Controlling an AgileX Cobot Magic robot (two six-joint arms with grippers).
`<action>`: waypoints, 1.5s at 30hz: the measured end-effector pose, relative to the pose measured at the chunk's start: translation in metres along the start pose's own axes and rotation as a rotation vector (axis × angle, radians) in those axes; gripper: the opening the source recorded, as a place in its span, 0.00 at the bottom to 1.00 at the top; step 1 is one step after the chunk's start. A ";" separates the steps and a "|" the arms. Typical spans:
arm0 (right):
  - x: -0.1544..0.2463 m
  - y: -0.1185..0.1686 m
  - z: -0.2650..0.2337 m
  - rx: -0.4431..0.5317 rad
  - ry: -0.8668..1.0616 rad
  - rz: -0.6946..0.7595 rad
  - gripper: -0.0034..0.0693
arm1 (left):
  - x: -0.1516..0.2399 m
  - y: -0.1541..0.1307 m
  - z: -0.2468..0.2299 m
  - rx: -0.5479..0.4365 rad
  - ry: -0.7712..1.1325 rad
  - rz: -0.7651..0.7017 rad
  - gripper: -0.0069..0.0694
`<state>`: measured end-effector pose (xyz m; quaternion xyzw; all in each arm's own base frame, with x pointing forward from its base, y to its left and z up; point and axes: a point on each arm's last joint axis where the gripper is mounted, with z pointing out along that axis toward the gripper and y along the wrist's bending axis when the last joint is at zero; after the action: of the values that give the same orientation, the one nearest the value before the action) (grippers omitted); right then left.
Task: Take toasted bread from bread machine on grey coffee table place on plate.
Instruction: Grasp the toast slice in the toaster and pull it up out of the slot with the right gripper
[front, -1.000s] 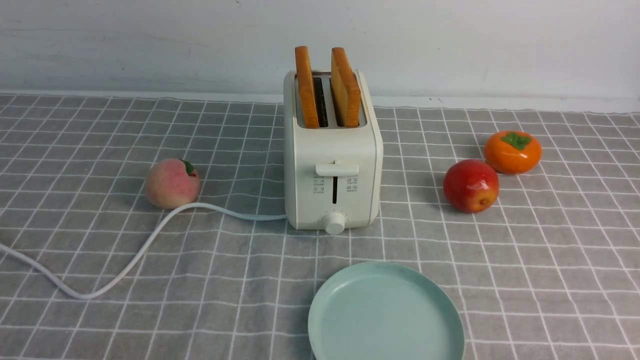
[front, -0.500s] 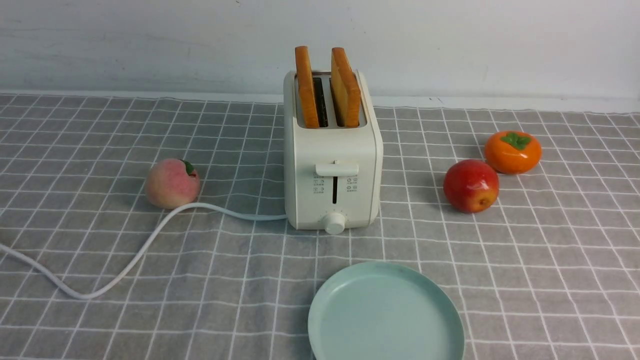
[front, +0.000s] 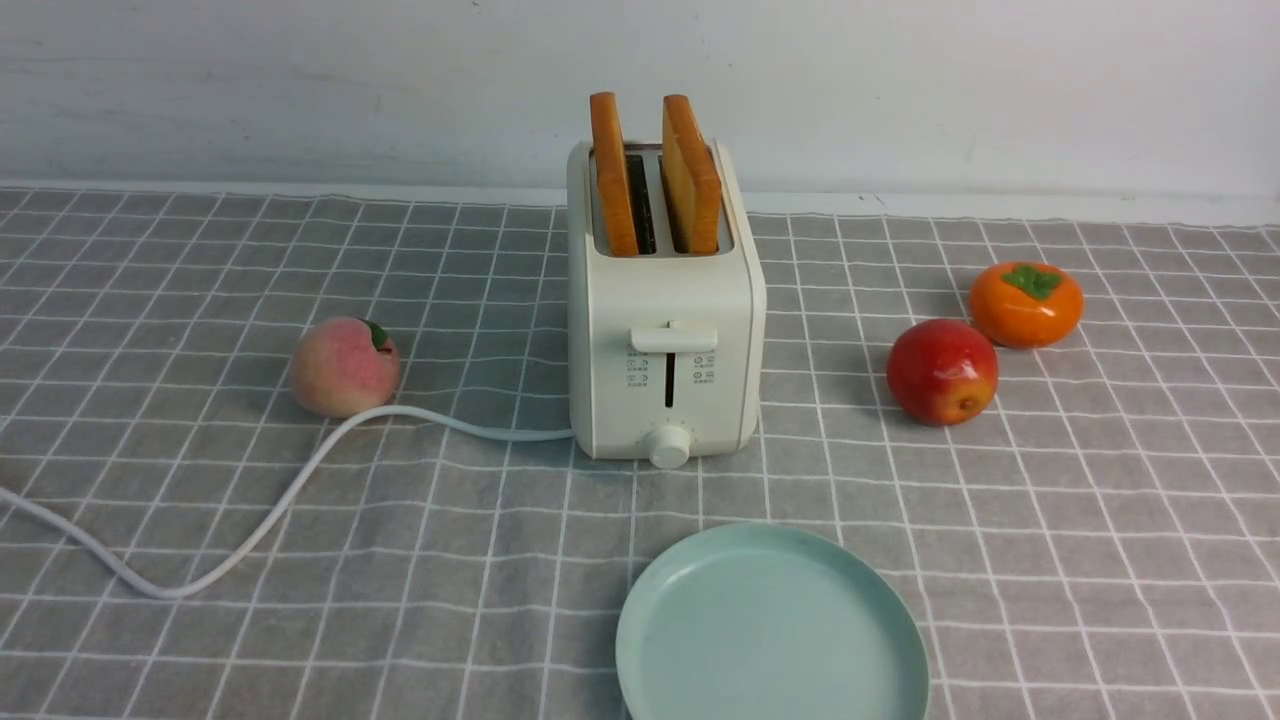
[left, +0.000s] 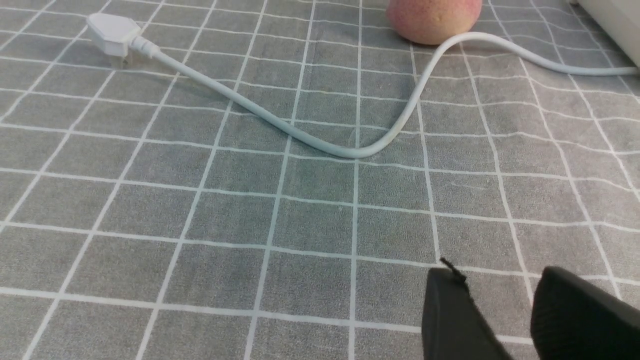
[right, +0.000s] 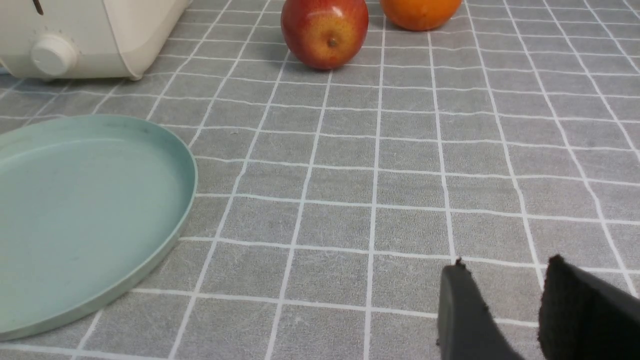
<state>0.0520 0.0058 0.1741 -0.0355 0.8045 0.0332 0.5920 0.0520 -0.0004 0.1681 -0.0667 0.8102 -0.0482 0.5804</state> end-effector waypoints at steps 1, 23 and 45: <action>0.000 0.000 0.000 0.000 -0.002 0.000 0.38 | -0.001 0.000 0.000 0.003 -0.011 -0.005 0.40; -0.029 -0.001 -0.005 -0.040 -0.351 0.275 0.38 | -0.043 -0.005 -0.011 0.104 -0.485 -0.188 0.40; -0.222 0.002 -0.057 -0.128 -0.613 0.384 0.38 | -0.195 -0.033 -0.096 0.306 -0.653 -0.514 0.40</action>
<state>0.0634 0.0065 0.4027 0.0906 0.5781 0.2031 0.7851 0.0245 -0.0009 0.3868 -0.1911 0.5248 -0.2869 0.7783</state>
